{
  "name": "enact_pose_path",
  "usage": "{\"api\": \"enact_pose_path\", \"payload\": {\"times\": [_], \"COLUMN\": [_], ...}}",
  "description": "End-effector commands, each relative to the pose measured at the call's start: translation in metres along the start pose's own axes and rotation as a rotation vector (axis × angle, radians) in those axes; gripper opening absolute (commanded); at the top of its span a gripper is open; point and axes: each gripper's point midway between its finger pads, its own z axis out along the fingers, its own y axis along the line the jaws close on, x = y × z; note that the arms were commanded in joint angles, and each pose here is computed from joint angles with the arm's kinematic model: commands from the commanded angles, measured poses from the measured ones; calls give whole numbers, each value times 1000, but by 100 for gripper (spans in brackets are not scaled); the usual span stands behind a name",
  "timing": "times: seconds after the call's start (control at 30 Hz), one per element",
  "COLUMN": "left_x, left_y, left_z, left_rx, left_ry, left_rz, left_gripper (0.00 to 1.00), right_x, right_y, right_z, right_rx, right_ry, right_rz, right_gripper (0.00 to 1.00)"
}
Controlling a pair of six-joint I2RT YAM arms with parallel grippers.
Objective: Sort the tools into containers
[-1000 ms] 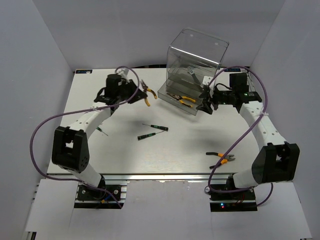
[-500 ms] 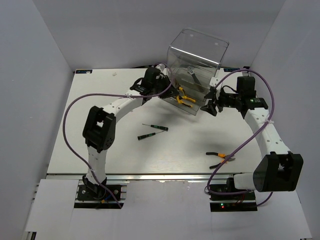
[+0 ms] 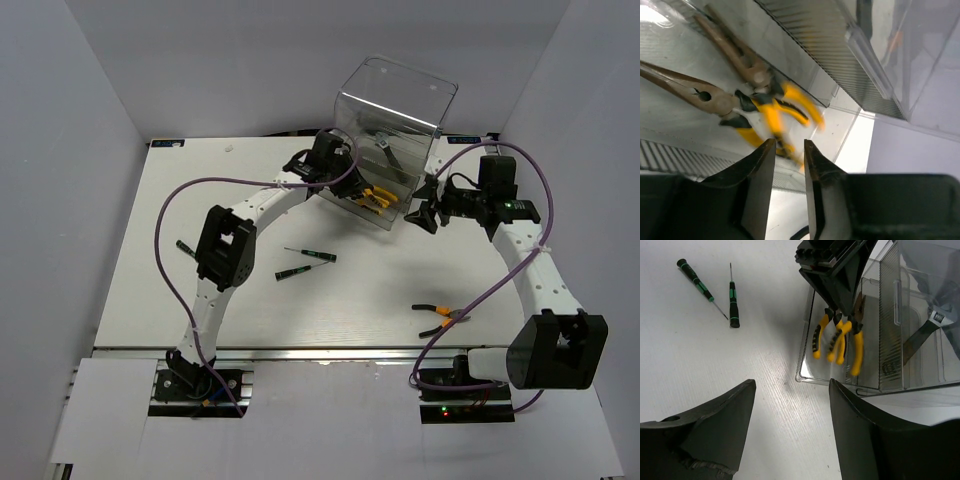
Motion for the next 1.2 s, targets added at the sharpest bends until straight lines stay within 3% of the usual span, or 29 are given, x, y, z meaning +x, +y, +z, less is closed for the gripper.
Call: {"api": "enact_pose_path", "payload": {"times": [0.0, 0.23, 0.3, 0.43, 0.53, 0.57, 0.73, 0.77, 0.8, 0.93, 1.17], "left_x": [-21, -32, -36, -56, -53, -60, -46, -49, -39, -25, -7], "left_y": [-32, -54, -58, -81, -59, -66, 21, 22, 58, 105, 139], "left_z": [-18, -38, -46, -96, -116, -144, -192, -219, -220, -260, -298], "left_rx": [65, 119, 129, 197, 163, 180, 13, 33, -26, -70, -153], "left_ry": [-48, -77, -104, -209, -237, -284, -359, -401, -385, -426, -512], "left_rz": [-18, 17, 65, 169, 231, 247, 232, 221, 188, 122, 88], "left_gripper": [44, 53, 54, 57, 61, 64, 80, 81, 81, 82, 89], "right_x": [-8, 9, 14, 36, 66, 74, 131, 140, 150, 173, 199], "right_y": [3, 32, 39, 69, 95, 100, 134, 137, 145, 150, 152], "right_z": [-4, -4, -4, -11, -18, -20, -32, -35, -35, -42, -47], "right_rx": [2, -131, -184, -296, -389, -397, -403, -396, -398, -306, -210], "right_ry": [-33, -2, -4, 44, 146, 177, 400, 441, 466, 582, 679], "right_rz": [-11, -47, -136, -222, -223, -216, -80, -64, -45, 44, 17], "right_gripper": [67, 71, 72, 73, 74, 74, 73, 73, 72, 72, 72]}}
